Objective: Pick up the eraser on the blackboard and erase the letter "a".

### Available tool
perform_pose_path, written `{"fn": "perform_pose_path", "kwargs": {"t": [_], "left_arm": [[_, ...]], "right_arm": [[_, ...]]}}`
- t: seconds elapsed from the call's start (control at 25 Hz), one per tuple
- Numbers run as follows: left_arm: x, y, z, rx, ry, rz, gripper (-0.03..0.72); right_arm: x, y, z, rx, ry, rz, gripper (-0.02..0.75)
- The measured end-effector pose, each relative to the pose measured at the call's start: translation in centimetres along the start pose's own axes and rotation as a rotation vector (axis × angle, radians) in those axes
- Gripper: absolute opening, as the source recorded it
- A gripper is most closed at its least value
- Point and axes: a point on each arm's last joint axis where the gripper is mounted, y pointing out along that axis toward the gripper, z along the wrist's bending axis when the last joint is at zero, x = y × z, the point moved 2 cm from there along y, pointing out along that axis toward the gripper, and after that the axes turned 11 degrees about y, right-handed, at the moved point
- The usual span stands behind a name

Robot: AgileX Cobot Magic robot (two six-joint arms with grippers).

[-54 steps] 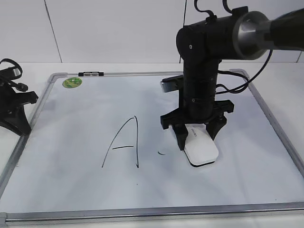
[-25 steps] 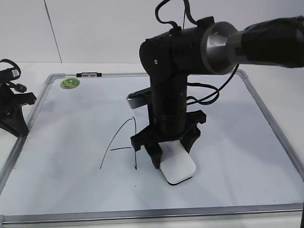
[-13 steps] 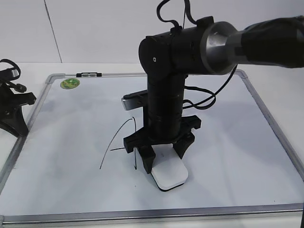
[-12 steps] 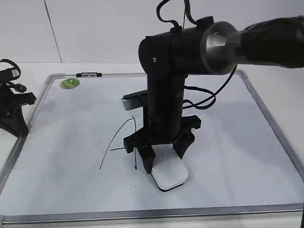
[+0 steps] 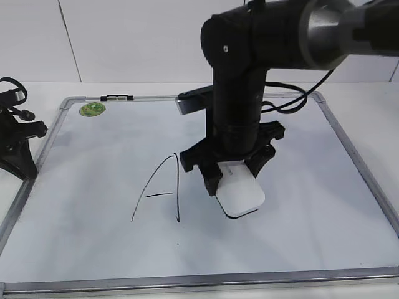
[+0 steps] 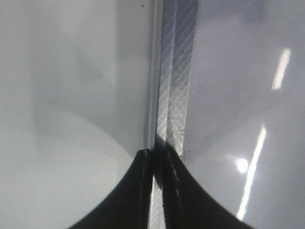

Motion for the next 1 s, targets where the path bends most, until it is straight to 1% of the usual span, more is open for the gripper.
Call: {"fn": "perform_pose_path", "kwargs": {"t": [0.24, 0.36, 0.44, 0.68, 0.88, 1.0], "left_arm": [[0.0, 0.0, 0.0, -0.002, -0.001, 0.000, 0.014], [0.0, 0.0, 0.0, -0.003, -0.002, -0.001, 0.014], [0.0, 0.0, -0.1, -0.005, -0.003, -0.001, 0.014], [0.0, 0.0, -0.1, -0.008, -0.005, -0.002, 0.014], [0.0, 0.0, -0.1, -0.010, -0.006, -0.003, 0.014], [0.0, 0.0, -0.1, -0.010, -0.006, -0.003, 0.014]], "right_arm": [[0.3, -3.1, -1.0, -0.042, -0.024, -0.107, 0.539], [1.0, -4.4, -1.0, -0.047, -0.028, -0.163, 0.539], [1.7, -5.7, -1.0, -0.047, -0.029, -0.211, 0.539], [3.5, -9.6, -1.5, -0.085, -0.040, -0.369, 0.539], [4.2, -10.3, -3.0, -0.182, -0.055, -0.420, 0.539], [4.7, -10.3, -4.5, -0.212, -0.025, -0.423, 0.539]]}}
